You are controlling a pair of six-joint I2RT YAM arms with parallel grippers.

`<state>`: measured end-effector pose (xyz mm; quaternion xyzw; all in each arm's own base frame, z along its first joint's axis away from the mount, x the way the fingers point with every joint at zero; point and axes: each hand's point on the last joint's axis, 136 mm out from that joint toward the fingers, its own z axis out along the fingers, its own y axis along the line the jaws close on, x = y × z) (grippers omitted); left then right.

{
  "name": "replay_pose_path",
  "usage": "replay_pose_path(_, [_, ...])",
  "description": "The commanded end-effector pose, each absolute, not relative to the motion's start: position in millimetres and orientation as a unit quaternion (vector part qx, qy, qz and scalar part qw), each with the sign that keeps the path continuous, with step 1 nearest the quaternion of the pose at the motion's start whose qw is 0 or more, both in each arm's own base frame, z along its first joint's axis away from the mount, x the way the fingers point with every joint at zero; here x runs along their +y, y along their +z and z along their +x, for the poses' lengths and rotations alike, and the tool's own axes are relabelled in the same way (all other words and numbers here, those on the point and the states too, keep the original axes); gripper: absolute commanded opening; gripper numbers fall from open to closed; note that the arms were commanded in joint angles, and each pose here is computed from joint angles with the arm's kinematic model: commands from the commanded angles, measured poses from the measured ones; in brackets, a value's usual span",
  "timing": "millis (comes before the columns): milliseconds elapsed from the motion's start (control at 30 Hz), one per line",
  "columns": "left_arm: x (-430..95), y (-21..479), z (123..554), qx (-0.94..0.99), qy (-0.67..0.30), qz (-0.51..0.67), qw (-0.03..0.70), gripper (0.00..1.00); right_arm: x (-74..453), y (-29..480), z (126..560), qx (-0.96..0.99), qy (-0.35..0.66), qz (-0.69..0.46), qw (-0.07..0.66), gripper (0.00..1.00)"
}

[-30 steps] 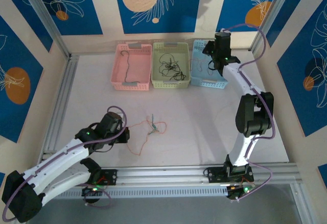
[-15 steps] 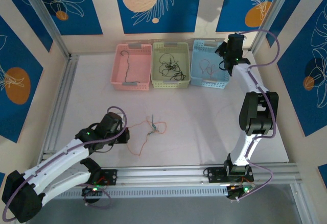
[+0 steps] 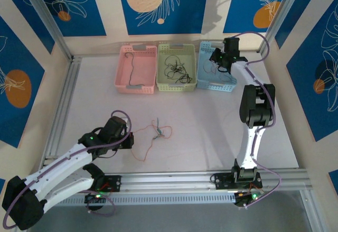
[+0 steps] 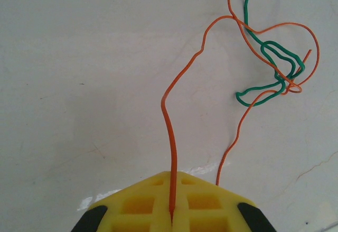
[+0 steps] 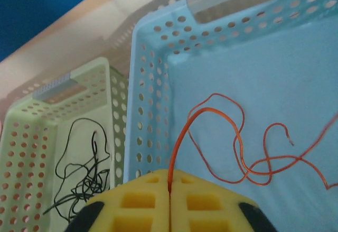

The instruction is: Untangle the cables

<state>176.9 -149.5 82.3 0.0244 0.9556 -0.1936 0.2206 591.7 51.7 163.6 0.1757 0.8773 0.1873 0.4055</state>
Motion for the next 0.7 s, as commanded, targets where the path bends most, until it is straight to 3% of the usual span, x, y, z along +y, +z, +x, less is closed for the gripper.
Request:
replay_pose_path(0, [-154,81,174,0.954,-0.203,0.031,0.218,0.00,60,174,587,0.883,0.204,0.157,0.393,0.25])
replay_pose_path(100, [-154,82,175,0.954,-0.203,0.031,0.219,0.00,52,191,578,0.868,0.196,0.171,0.423,0.41])
replay_pose_path(167, [-154,84,176,0.953,-0.203,0.031,0.221,0.00,54,207,569,0.863,0.201,0.160,0.436,0.46])
replay_pose_path(400, [-156,101,187,0.945,-0.206,0.024,0.251,0.00,88,256,505,0.854,0.231,0.100,0.455,0.47])
replay_pose_path(667, [-151,178,206,0.916,-0.205,0.040,0.344,0.00,166,213,405,0.868,0.317,0.025,0.381,0.44])
